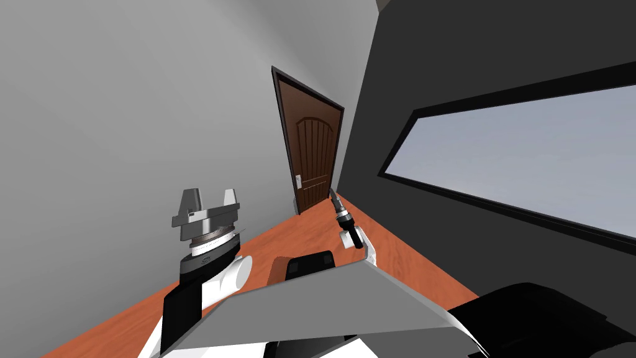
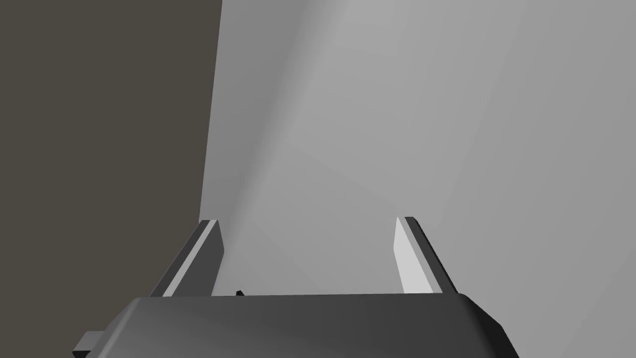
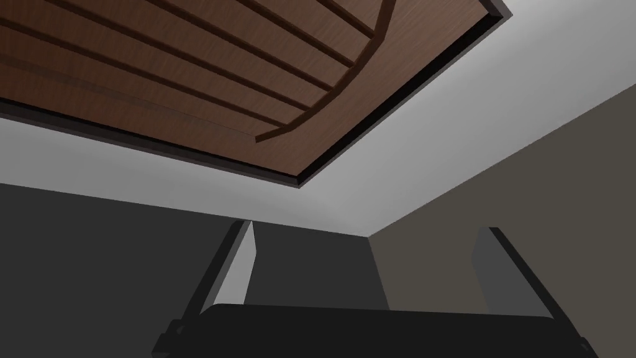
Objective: Pull the door open
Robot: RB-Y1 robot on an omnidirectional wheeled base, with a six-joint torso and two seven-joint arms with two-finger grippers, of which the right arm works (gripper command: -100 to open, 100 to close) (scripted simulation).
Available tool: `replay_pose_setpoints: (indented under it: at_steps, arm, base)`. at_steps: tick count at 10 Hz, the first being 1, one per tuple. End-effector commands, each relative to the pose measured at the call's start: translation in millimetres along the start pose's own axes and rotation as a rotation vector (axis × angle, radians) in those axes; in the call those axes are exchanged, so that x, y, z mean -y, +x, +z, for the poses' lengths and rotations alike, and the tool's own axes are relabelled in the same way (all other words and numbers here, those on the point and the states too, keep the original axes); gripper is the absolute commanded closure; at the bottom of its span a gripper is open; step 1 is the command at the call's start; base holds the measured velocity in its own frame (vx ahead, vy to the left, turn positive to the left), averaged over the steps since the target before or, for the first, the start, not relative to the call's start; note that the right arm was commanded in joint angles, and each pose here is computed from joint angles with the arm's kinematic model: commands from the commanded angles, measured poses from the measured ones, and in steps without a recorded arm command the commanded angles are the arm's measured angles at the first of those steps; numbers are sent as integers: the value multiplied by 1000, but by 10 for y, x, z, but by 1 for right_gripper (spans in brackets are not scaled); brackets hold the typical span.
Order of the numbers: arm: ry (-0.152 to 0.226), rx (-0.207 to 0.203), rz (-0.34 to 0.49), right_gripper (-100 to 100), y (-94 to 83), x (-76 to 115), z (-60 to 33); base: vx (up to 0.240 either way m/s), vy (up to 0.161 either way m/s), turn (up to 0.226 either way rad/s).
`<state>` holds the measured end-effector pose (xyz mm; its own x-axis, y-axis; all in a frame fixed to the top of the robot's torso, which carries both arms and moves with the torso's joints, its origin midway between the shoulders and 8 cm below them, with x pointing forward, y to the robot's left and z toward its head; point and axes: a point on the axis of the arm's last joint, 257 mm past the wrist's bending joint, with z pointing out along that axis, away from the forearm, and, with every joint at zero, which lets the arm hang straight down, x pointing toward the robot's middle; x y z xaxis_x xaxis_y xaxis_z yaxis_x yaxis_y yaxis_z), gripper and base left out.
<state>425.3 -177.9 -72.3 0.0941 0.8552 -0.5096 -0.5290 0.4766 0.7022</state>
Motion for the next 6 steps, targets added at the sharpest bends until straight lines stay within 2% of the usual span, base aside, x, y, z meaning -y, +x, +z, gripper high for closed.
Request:
replay_pose_setpoints:
  at_steps: [1,3,6]
  arm:
    - [13,-37,-53,-100,155,96,7]
    - [21,-66,-93,-100,274,176,12]
    - [37,-141,-197,-100,569,374,10]
  base:
    - [124,54,-24]
    - [127,78,-19]
    - [140,82,-26]
